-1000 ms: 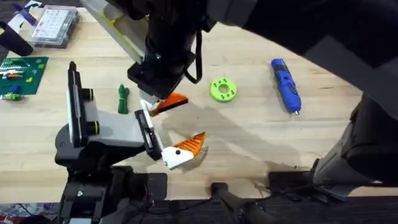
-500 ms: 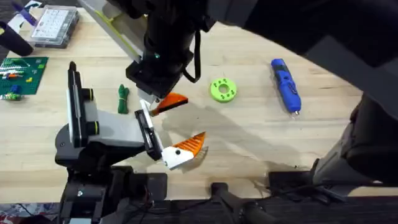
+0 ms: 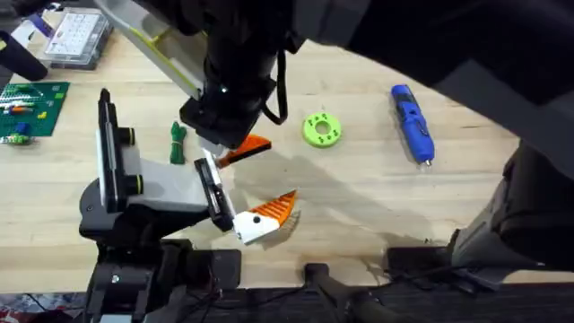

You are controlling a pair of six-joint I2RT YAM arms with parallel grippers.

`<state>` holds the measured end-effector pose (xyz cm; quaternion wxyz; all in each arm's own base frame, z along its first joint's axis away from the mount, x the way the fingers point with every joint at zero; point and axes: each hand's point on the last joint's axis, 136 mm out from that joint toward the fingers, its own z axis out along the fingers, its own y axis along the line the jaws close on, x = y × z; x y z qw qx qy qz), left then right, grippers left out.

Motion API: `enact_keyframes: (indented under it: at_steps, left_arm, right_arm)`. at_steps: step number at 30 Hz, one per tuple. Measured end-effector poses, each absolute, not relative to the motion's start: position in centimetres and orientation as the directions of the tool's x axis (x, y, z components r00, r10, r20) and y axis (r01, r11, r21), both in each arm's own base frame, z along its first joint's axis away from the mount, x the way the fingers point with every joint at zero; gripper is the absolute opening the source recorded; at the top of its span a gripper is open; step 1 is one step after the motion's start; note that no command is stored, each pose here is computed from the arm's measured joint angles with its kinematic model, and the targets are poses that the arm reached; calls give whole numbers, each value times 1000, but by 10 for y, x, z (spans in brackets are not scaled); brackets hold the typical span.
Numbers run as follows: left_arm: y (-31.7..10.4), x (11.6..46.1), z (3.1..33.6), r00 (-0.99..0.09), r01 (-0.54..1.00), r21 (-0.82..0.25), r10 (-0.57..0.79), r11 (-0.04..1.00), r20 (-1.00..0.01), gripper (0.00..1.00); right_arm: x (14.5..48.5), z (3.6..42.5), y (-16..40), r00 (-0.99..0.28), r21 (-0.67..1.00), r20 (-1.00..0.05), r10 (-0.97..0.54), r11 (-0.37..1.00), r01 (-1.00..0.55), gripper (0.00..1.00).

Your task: Pick up the gripper from the table and insert it into the empty holder that is missing its gripper. Then pick up a screw, insert it into the mounting hole, and use the screwdriver to tighten it. Finally, clean up the table by picking up the vegetable and placing it into the bucket.

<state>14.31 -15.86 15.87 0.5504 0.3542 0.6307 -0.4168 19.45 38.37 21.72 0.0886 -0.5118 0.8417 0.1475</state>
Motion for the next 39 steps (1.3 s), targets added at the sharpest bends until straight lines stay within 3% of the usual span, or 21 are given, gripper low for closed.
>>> enact_keyframes:
  at_steps: [39]
  left_arm:
    - [-159,143,159,-155,904,-149,-17,400,-988,986]
  right_arm:
    - [195,206,385,-442,139,-275,-854,419,-897,7]
